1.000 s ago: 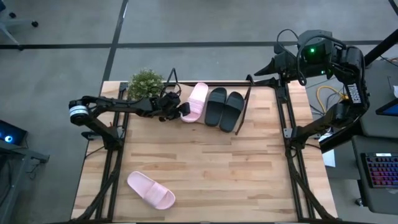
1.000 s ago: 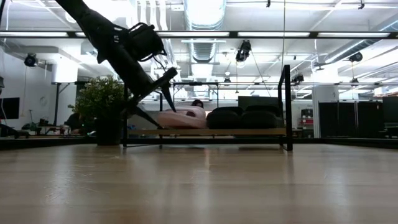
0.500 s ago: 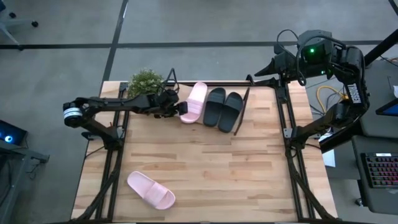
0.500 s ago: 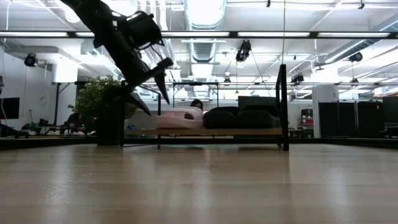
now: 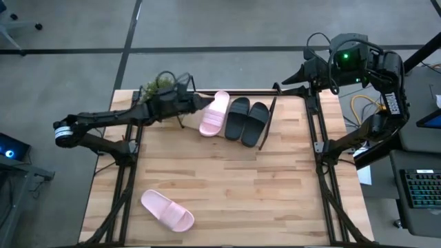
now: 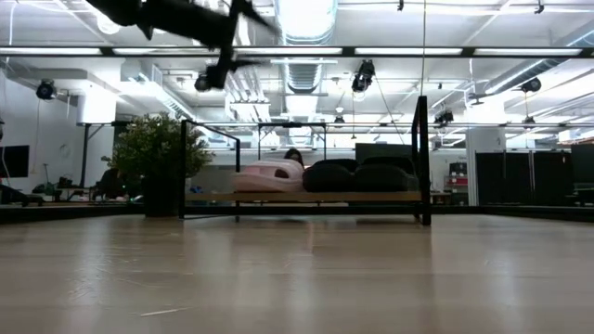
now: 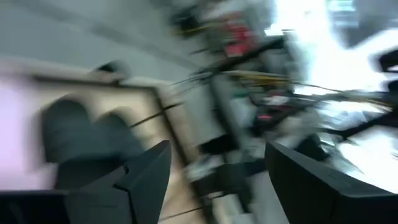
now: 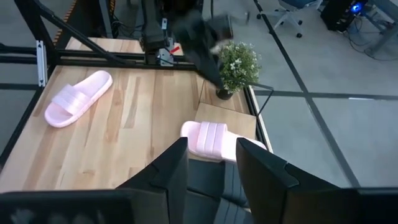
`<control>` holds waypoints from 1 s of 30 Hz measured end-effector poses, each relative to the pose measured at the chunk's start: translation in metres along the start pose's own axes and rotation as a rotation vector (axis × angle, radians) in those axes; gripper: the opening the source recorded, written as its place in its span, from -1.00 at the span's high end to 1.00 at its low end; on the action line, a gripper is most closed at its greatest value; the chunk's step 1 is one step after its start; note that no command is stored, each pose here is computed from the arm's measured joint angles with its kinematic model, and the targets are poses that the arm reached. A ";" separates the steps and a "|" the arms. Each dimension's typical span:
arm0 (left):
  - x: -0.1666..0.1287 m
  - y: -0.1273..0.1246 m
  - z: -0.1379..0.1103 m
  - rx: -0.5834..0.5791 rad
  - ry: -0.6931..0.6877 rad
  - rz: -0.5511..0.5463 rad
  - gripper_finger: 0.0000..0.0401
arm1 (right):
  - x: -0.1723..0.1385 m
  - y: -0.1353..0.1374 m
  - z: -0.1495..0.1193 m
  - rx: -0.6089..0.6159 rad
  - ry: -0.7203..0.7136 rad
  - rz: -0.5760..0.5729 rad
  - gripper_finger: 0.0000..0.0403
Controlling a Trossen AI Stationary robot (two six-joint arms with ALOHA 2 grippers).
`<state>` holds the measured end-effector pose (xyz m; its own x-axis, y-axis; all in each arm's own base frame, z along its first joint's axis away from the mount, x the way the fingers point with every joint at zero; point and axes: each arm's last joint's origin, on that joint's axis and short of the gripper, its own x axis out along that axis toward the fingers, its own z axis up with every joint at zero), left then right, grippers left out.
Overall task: Pick and place slides into the shelf
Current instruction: Put the pink slipper on the shelf
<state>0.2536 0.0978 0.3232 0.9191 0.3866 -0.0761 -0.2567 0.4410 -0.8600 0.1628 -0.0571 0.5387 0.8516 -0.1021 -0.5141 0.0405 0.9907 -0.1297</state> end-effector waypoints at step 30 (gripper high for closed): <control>-0.074 -0.068 0.011 0.220 0.369 -0.763 -0.22 | 0.000 0.000 0.000 0.120 0.002 0.001 0.50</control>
<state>0.2003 0.0479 0.3927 0.8919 -0.3477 0.2891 0.4508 0.6334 -0.6289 0.1631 -0.0572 0.5383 0.8505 -0.1016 -0.5160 0.1025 0.9944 -0.0269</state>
